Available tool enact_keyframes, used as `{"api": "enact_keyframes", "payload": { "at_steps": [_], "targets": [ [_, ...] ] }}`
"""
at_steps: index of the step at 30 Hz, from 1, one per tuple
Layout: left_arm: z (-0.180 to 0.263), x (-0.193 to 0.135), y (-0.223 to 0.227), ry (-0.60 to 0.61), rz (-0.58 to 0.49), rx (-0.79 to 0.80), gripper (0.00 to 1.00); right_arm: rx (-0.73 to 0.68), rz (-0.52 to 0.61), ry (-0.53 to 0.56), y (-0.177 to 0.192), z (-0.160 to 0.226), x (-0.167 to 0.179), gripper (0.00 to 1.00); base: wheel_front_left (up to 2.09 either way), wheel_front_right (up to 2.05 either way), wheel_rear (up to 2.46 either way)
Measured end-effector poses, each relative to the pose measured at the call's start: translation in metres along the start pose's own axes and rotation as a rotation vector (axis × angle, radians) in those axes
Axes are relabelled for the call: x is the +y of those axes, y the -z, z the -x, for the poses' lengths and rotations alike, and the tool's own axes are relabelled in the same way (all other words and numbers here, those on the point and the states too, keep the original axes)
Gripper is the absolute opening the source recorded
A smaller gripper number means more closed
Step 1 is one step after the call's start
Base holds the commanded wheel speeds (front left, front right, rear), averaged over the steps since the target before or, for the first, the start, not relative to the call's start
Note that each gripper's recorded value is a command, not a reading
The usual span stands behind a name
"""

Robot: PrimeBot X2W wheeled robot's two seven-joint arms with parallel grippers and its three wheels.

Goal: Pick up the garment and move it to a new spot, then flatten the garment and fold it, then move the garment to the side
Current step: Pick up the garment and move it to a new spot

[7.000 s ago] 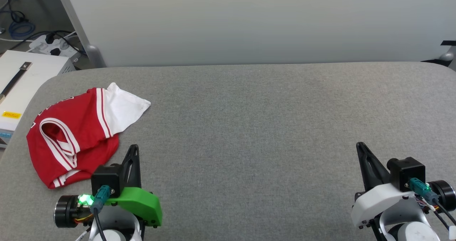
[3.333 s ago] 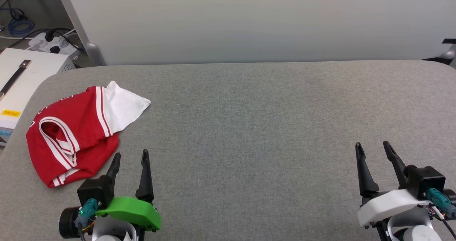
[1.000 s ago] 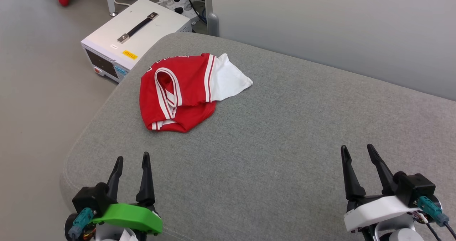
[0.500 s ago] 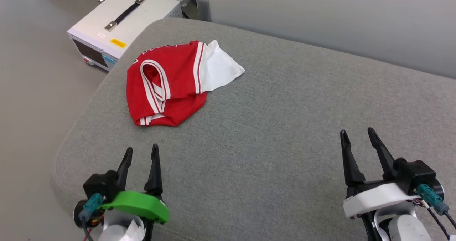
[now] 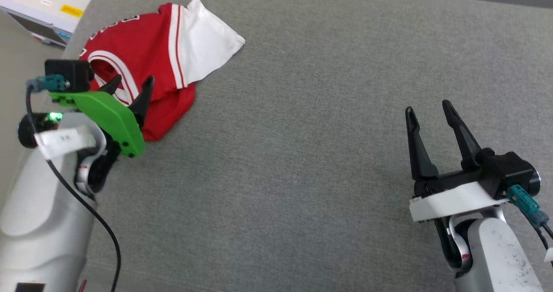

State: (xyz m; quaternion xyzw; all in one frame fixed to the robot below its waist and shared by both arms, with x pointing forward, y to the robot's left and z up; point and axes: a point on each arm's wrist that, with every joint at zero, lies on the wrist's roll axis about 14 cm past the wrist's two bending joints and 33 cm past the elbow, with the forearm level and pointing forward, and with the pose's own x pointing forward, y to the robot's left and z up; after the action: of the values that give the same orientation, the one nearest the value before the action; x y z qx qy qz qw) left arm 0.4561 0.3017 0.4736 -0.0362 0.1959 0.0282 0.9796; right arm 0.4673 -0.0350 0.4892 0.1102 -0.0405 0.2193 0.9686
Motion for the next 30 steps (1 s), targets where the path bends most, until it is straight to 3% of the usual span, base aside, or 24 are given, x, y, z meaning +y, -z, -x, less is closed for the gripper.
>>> {"api": "enact_keyframes", "payload": {
  "at_steps": [7,14,20,21,22,30],
  "targets": [
    [-0.041,0.007,0.023,0.054,-0.072,0.304,1.0,0.02,-0.001,0.06,0.016,-0.002,-0.029,1.0,0.0,0.0,0.0],
    [-0.07,0.005,0.073,0.069,-0.069,0.531,1.0,0.072,0.005,0.14,0.036,0.011,-0.06,1.0,0.0,0.0,0.0],
    [-0.087,0.004,0.091,0.068,-0.067,0.592,1.0,0.105,0.013,0.188,0.045,0.022,-0.077,1.0,0.0,0.0,0.0],
    [-0.088,0.005,0.093,0.069,-0.072,0.598,0.34,0.108,0.014,0.193,0.046,0.023,-0.079,1.0,0.0,0.0,0.0],
    [-0.089,0.005,0.094,0.069,-0.074,0.601,0.0,0.11,0.015,0.197,0.047,0.024,-0.08,1.0,0.0,0.0,0.0],
    [-0.089,-0.007,0.079,0.099,-0.007,0.466,0.0,0.095,0.024,0.2,0.038,0.024,-0.08,1.0,0.0,0.0,0.0]
  ]
}}
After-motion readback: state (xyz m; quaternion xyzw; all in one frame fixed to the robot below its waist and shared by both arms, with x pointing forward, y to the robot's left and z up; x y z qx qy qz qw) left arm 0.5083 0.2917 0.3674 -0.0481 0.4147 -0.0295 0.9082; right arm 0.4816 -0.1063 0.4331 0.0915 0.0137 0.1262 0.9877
